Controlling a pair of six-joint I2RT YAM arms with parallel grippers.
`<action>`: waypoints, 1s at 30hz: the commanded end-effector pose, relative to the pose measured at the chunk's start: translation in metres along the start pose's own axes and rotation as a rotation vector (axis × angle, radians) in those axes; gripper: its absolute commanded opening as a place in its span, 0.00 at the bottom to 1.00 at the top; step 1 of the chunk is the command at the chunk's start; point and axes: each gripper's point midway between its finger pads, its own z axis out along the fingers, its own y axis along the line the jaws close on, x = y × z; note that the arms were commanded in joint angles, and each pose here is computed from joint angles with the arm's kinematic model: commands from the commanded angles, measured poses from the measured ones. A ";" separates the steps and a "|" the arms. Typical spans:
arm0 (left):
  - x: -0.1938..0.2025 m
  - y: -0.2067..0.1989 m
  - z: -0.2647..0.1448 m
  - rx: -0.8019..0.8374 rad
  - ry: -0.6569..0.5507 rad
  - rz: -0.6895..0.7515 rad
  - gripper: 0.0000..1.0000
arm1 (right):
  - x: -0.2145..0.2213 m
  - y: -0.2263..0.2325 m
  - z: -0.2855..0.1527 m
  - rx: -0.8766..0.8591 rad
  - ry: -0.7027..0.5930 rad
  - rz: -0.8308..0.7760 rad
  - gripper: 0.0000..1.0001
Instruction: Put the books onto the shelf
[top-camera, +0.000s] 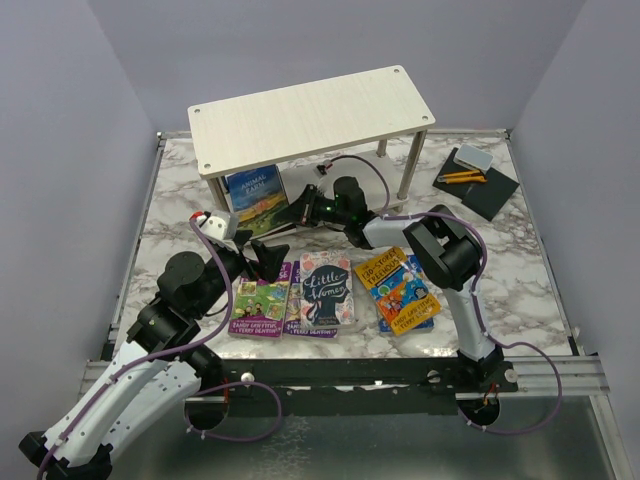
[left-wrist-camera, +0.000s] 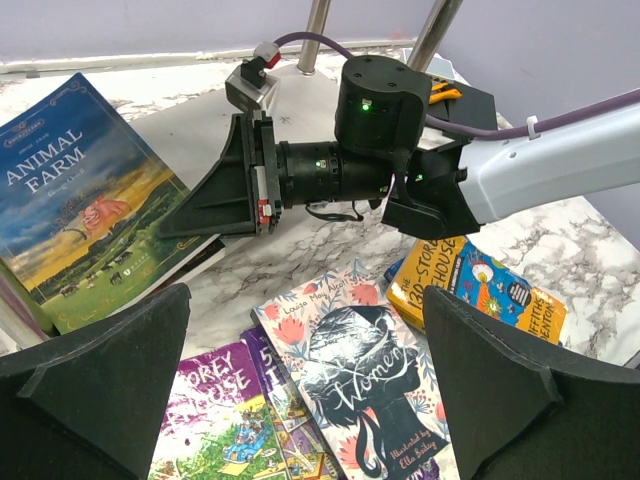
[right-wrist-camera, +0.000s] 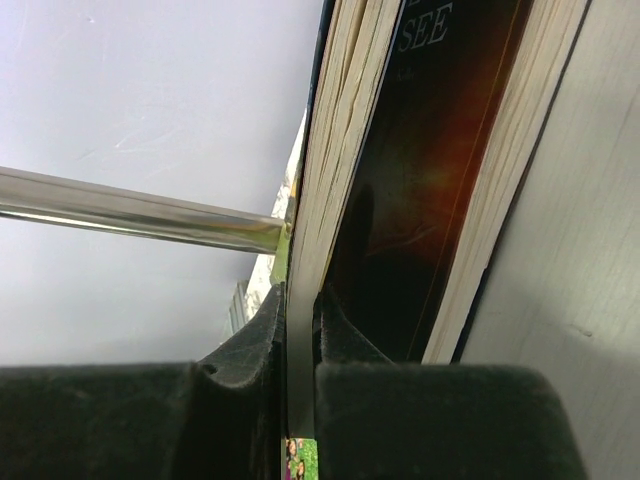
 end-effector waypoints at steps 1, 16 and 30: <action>-0.001 -0.004 0.000 0.027 -0.006 0.014 0.99 | 0.031 0.013 0.007 0.000 0.088 -0.049 0.13; -0.003 -0.004 -0.003 0.030 -0.015 0.013 0.99 | 0.024 0.007 0.005 0.099 0.060 -0.090 0.50; -0.004 -0.003 -0.003 0.026 -0.017 0.018 0.99 | 0.007 -0.002 -0.017 0.286 -0.004 -0.121 0.69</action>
